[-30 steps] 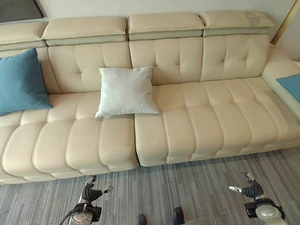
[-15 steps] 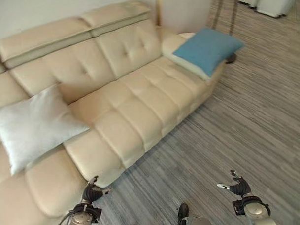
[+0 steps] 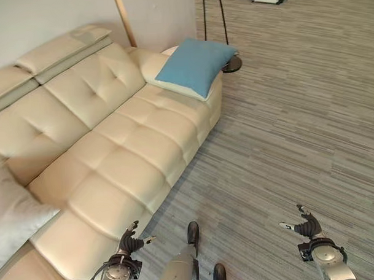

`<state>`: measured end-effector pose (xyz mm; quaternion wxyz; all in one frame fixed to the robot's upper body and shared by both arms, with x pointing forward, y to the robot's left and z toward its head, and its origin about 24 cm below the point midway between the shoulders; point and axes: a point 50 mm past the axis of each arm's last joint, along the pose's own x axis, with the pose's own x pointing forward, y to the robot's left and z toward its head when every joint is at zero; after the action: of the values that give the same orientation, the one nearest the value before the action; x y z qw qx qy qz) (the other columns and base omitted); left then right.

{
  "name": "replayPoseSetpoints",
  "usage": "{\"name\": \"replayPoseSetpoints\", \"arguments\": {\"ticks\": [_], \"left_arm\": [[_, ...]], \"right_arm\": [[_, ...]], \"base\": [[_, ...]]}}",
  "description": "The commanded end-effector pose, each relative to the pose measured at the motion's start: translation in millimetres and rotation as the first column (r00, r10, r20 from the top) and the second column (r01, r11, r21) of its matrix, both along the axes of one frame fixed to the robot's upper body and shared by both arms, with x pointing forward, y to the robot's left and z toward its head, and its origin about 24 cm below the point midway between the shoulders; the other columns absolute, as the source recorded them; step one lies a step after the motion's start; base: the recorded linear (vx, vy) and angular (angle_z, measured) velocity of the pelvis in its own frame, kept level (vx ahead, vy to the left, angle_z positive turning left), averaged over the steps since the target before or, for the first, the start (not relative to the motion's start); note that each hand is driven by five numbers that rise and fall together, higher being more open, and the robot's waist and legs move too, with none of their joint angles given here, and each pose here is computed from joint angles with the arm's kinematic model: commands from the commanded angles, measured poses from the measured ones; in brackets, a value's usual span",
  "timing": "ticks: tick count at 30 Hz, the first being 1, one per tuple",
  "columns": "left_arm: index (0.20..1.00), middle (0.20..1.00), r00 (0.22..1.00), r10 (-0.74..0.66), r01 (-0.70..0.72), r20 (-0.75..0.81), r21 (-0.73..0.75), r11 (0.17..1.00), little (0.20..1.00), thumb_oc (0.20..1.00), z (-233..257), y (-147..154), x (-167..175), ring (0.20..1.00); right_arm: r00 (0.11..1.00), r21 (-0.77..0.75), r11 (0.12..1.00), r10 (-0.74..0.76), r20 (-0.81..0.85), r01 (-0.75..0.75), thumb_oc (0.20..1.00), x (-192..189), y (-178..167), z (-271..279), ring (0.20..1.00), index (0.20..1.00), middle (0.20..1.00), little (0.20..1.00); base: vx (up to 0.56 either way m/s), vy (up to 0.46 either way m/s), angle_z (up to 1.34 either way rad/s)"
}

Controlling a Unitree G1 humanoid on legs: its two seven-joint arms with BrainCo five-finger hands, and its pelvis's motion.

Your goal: Pick up all the scattered cushions and arrange them neatly on the sofa.

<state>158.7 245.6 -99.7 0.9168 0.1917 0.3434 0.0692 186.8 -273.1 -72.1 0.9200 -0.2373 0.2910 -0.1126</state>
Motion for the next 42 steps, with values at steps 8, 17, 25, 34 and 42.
{"name": "replayPoseSetpoints", "arguments": {"ticks": [8,17,25,34,42], "left_arm": [[1.000,1.000,0.993,-0.038,0.024,0.110,0.126,0.992,1.000,1.000,25.3,23.5,19.7,1.000],[1.000,1.000,0.986,-0.056,0.039,0.160,0.108,0.993,1.000,1.000,31.9,14.9,36.1,1.000],[1.000,1.000,0.975,-0.123,0.109,0.183,0.084,0.990,1.000,1.000,35.0,1.4,36.9,1.000],[1.000,1.000,0.989,-0.070,0.063,0.134,0.051,0.997,1.000,1.000,23.5,4.0,25.6,1.000],[1.000,1.000,0.995,0.016,-0.025,0.100,0.086,0.996,1.000,1.000,20.1,22.1,10.4,1.000]], "right_arm": [[0.977,0.017,0.996,0.085,0.195,-0.090,1.000,28.6,18.3,30.5,1.000,1.000,1.000,1.000],[0.976,0.006,0.997,0.070,0.207,-0.072,1.000,27.7,13.5,33.7,1.000,1.000,1.000,1.000],[0.963,-0.014,0.996,0.094,0.253,-0.094,1.000,24.8,7.4,44.9,1.000,1.000,1.000,1.000],[0.974,-0.023,0.997,0.071,0.213,-0.067,1.000,21.3,-0.4,39.7,1.000,1.000,1.000,1.000],[0.992,-0.003,1.000,0.029,0.119,-0.029,1.000,1.1,2.7,18.6,1.000,1.000,1.000,1.000]], "base": [[0.30,0.100,-0.51],[0.43,-0.048,0.14],[0.45,-0.208,0.62],[0.41,-0.084,-0.37],[0.49,0.085,-0.26]]}}
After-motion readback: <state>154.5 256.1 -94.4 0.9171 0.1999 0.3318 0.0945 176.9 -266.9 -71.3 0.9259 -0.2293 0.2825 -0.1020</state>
